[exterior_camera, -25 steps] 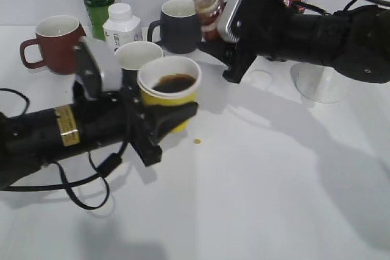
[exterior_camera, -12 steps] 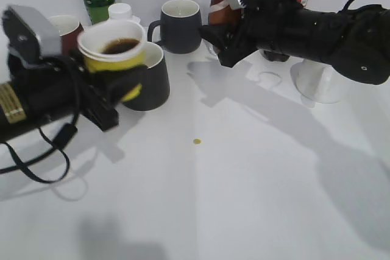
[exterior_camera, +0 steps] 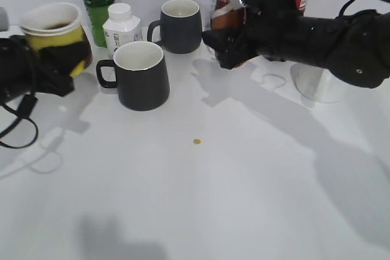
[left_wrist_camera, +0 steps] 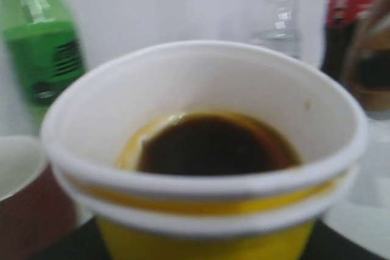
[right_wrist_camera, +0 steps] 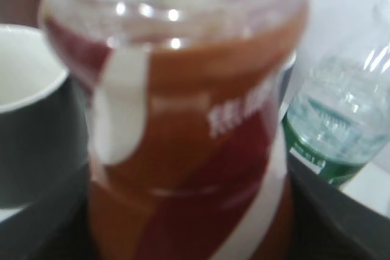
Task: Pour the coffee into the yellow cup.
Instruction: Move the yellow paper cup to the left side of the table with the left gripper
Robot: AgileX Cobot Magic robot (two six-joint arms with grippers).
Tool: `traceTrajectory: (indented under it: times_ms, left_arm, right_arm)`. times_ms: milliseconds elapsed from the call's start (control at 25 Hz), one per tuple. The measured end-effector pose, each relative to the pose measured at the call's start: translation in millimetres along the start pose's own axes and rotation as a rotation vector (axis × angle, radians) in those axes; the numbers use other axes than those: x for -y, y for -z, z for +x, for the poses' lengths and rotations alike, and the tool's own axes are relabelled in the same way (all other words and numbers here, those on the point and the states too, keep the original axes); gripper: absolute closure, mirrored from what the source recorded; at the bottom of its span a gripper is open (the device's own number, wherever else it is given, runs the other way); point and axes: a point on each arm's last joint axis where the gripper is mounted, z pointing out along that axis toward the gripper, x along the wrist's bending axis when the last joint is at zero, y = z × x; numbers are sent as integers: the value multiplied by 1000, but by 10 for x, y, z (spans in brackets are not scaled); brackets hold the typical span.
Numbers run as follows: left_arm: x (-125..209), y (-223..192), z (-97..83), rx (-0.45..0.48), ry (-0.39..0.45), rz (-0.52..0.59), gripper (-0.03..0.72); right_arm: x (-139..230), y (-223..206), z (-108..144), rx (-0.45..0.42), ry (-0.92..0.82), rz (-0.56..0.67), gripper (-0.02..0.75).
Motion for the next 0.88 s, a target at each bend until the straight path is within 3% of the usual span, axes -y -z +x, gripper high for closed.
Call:
traceTrajectory:
  times_ms: [360, 720, 880]
  left_arm:
    - [205, 46, 365, -142, 28, 63, 370]
    - [602, -83, 428, -155, 64, 29, 370]
    - [810, -127, 450, -165, 67, 81, 370]
  right_arm:
    - [140, -54, 9, 2, -28, 41, 238]
    - [140, -54, 9, 2, -26, 41, 238]
    - [141, -54, 8, 3, -24, 42, 238]
